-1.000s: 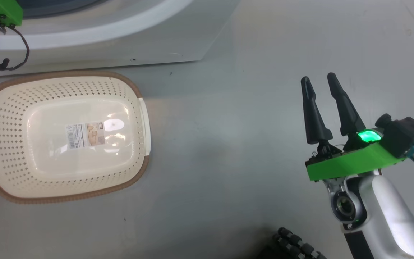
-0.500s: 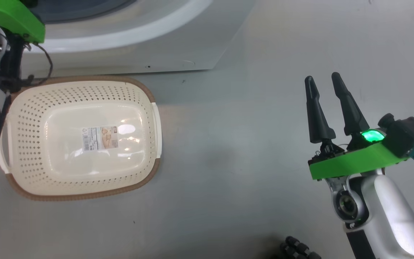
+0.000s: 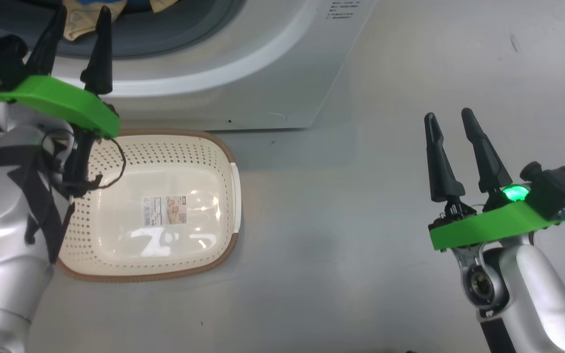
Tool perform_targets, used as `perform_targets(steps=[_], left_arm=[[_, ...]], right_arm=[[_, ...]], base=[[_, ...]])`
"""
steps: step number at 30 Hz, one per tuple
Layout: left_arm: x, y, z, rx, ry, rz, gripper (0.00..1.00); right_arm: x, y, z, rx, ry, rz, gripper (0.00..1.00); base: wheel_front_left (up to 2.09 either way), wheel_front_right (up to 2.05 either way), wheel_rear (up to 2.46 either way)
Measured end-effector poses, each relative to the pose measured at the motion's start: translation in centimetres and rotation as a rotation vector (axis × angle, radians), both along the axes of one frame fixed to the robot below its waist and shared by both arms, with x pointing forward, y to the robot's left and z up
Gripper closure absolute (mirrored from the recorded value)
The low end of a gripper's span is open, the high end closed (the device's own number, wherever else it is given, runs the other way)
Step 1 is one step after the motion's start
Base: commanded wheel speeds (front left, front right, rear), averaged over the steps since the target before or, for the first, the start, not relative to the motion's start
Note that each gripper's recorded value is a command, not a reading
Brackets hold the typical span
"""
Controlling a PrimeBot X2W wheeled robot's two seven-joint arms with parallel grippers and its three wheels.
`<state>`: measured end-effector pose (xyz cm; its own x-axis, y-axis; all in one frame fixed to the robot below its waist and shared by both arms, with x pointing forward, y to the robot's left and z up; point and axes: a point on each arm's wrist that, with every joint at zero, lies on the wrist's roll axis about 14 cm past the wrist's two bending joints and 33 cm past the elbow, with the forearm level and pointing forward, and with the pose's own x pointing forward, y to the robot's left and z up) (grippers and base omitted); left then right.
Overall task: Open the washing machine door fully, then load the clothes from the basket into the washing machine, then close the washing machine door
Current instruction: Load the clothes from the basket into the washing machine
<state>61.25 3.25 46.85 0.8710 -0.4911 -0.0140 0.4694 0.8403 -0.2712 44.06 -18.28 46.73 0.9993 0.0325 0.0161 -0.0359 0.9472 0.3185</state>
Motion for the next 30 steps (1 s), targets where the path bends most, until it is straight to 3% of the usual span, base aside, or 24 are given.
perform_targets(steps=[30], left_arm=[[-12.3, 8.5, 1.7, 0.026, -0.031, 0.206, 0.0]], right_arm=[[-4.8, -1.3, 2.8, -0.047, -0.044, 0.01, 0.0]], base=[[0.0, 0.0, 0.0]])
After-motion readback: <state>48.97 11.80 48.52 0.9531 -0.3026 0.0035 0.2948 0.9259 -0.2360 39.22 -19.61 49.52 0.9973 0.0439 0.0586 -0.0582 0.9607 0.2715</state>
